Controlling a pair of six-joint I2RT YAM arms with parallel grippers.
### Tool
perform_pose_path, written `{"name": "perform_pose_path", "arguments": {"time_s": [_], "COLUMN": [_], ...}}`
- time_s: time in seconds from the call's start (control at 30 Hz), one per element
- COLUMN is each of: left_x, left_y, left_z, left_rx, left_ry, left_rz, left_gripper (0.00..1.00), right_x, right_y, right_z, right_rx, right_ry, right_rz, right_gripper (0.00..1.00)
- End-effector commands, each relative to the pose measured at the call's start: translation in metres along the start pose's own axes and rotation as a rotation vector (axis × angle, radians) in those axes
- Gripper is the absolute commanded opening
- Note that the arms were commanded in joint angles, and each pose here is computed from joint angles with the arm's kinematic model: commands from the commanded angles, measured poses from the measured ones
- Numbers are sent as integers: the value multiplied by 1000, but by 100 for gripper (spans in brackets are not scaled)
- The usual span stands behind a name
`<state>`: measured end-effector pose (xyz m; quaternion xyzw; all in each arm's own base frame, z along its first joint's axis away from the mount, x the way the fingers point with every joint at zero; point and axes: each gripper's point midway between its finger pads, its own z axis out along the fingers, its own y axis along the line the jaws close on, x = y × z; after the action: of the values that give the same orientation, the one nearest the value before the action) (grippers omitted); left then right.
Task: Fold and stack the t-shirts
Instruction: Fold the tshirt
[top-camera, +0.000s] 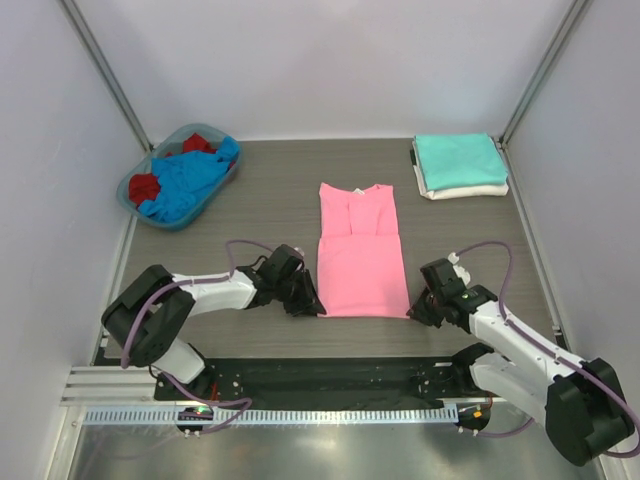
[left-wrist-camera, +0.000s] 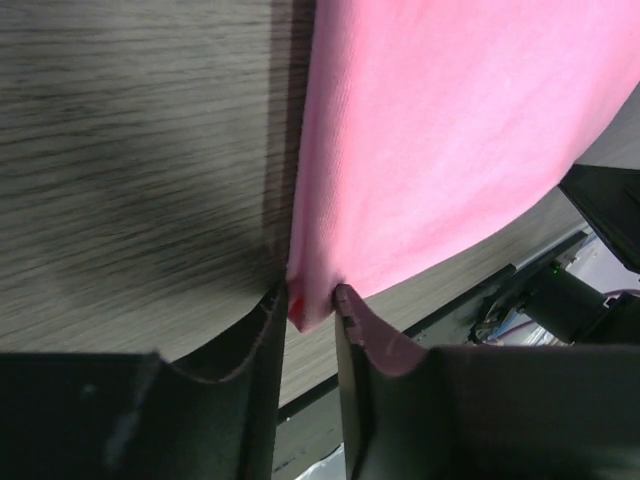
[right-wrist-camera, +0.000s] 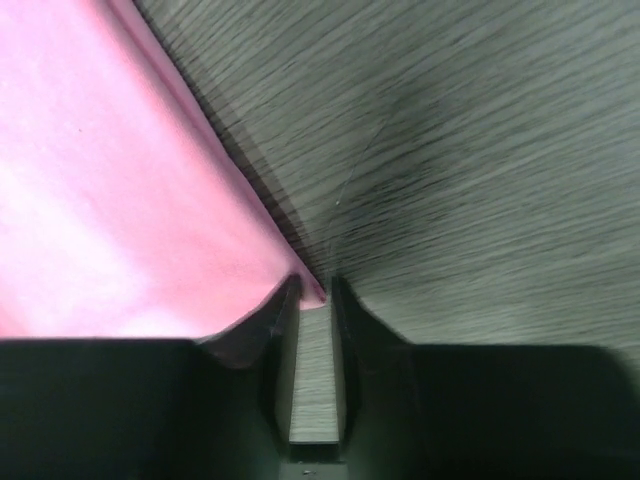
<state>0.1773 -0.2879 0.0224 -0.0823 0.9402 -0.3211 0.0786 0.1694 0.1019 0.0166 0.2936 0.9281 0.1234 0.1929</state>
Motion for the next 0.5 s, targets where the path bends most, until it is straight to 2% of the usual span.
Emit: {"name": "perform_pose_path", "arguments": {"time_s": [0.0, 0.03, 0.07, 0.13, 0.47], "left_x": [-8, -8, -8, -10, -7], "left_y": [5, 4, 3, -1, -29], "left_z": [4, 4, 3, 1, -40], "left_rx": [-29, -30, -31, -24, -20], "left_ry": [-41, -40, -38, -43, -105], "left_rz": [11, 12, 14, 17, 74], "left_gripper": [24, 20, 12, 2, 0], "right_x": [-7, -7, -7, -8, -26], "right_y": [-5, -4, -4, 1, 23], "right_z": [2, 2, 1, -3, -59], "right_rx": [4, -1, -5, -29, -161], "right_ry": [-58, -59, -58, -62, -149], "right_rz": [-4, -5, -5, -7, -18], "right_gripper": [11, 3, 1, 1, 1]}}
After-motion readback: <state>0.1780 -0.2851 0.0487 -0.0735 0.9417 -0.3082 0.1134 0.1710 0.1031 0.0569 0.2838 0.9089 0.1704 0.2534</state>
